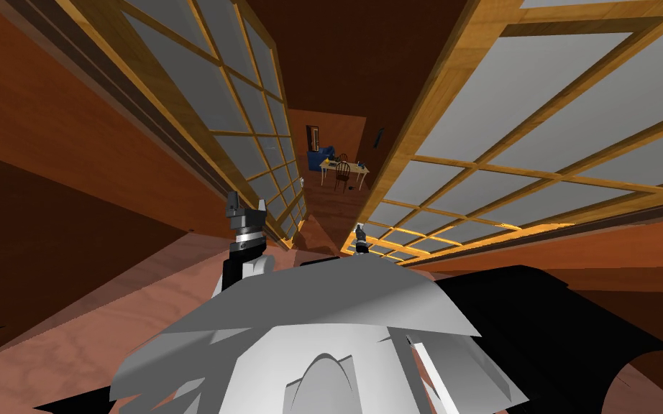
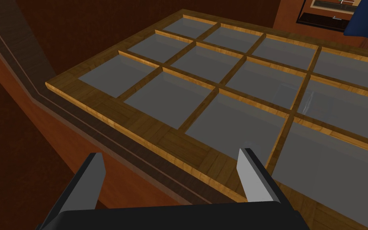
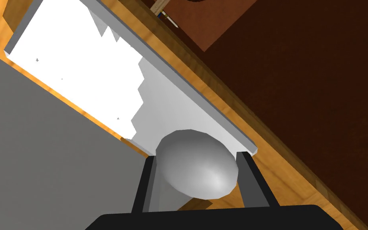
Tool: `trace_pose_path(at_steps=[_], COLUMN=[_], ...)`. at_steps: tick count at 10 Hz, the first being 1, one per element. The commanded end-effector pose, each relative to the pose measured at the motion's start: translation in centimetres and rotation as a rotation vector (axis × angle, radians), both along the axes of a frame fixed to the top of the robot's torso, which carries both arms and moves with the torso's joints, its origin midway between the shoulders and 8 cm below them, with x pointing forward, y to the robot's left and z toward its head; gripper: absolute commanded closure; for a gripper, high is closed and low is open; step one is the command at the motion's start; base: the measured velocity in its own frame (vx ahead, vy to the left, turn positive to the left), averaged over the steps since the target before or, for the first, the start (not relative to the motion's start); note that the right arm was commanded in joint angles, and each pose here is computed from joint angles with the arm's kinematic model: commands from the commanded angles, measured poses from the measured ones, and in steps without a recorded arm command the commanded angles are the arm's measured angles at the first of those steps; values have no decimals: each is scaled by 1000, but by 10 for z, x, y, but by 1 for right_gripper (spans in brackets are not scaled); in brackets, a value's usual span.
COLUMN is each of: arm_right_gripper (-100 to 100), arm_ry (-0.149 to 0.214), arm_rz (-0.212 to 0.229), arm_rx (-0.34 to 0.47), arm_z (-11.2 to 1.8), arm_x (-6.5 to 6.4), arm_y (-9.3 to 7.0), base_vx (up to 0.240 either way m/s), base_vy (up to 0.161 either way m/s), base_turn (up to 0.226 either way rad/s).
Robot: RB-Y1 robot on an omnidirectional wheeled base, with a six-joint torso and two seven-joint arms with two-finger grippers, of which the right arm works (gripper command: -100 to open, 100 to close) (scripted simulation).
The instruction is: Push the door open
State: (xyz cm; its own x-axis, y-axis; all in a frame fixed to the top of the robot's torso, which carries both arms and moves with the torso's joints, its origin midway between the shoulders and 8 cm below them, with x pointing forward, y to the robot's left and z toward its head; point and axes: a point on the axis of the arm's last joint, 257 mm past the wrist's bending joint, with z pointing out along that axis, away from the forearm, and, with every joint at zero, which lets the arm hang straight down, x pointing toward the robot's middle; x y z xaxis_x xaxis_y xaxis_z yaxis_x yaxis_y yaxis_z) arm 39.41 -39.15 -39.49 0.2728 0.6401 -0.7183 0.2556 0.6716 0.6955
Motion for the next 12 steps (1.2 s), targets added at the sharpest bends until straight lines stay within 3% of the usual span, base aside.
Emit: trace_pose_path(at_steps=[1,12], arm_right_gripper=[100,100], arm_ry=[-22,-145], arm_rz=[-16,-61], arm_rx=[46,306], arm_z=[1,2], arm_x=[-2,-2], arm_y=[-9,-23], base_vx=[37,38], base_vy=[0,-9], base_turn=[-4,0])
